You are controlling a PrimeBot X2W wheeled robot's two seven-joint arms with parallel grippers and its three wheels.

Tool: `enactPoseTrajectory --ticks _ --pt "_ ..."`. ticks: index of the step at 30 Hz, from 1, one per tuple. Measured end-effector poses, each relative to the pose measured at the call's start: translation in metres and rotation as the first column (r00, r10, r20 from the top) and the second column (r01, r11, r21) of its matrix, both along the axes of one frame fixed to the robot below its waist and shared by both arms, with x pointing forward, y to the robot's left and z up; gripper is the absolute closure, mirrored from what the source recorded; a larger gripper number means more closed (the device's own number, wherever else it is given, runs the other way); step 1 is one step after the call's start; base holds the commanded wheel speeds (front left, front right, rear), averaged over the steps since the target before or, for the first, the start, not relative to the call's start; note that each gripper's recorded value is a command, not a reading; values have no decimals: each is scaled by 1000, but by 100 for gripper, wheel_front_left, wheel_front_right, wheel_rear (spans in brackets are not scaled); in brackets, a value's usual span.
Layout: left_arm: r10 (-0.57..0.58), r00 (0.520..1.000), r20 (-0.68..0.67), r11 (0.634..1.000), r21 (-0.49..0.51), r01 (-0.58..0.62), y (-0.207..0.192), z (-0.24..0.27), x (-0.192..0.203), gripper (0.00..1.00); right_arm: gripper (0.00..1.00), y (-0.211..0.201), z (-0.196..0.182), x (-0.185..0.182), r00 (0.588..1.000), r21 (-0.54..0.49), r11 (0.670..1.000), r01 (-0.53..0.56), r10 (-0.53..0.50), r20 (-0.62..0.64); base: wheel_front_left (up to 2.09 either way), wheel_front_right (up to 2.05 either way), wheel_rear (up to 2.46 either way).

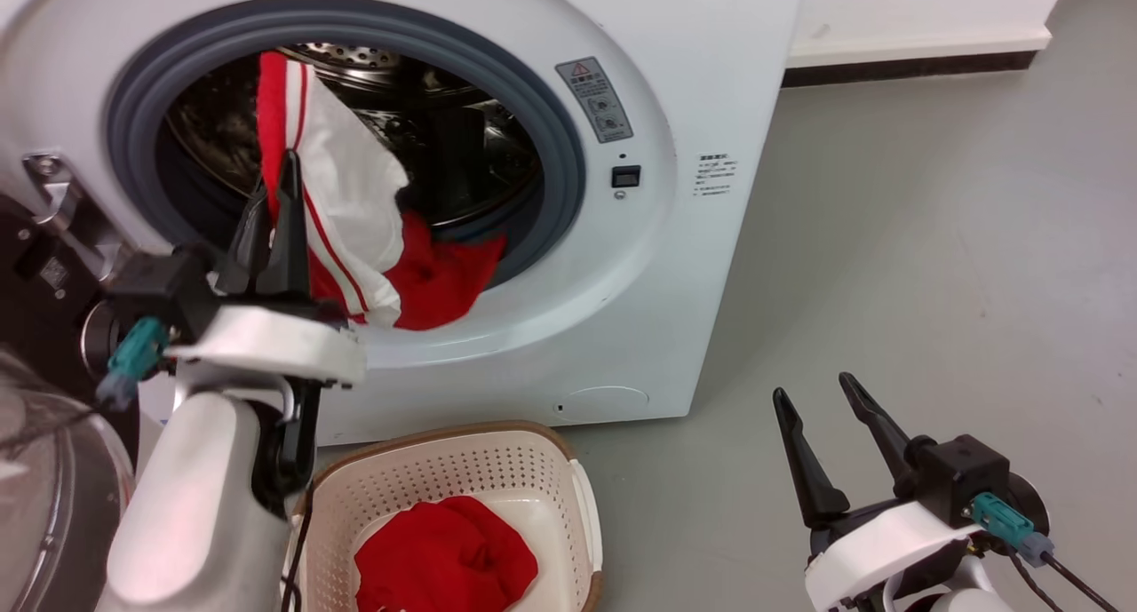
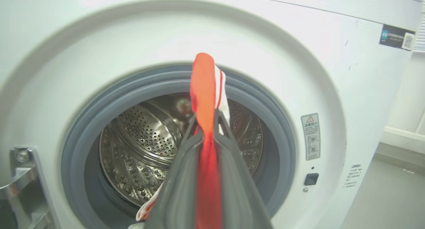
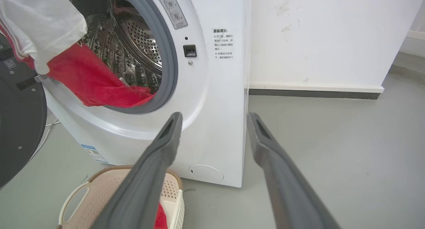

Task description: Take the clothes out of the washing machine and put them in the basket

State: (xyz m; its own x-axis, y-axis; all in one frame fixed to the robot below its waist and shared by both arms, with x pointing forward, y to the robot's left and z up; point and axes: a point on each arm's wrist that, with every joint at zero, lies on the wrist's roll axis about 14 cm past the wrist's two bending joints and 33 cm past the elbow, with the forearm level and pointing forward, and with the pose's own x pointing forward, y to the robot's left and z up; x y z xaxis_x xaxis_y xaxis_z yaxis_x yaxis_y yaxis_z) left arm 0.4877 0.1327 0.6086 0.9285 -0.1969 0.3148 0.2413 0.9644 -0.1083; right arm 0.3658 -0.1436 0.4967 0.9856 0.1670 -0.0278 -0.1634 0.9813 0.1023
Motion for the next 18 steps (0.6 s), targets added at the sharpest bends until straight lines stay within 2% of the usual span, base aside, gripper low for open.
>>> enactPoseTrajectory --ticks 7,11,14,18 --pt "8 995 104 1000 2 -8 3 30 -47 100 0 4 -1 2 1000 -5 1000 -15 15 -6 0 0 0" --pt "21 993 120 1000 -11 -20 6 38 -69 100 0 10 -2 4 999 -8 999 -33 33 -11 0 0 0" --pt "22 996 81 999 -32 -20 4 29 -80 100 0 13 -3 6 999 -9 999 -44 44 -20 0 0 0" --pt "24 998 -65 998 -54 -28 2 -14 -85 100 0 18 -8 10 998 -7 998 -58 58 -32 0 0 0"
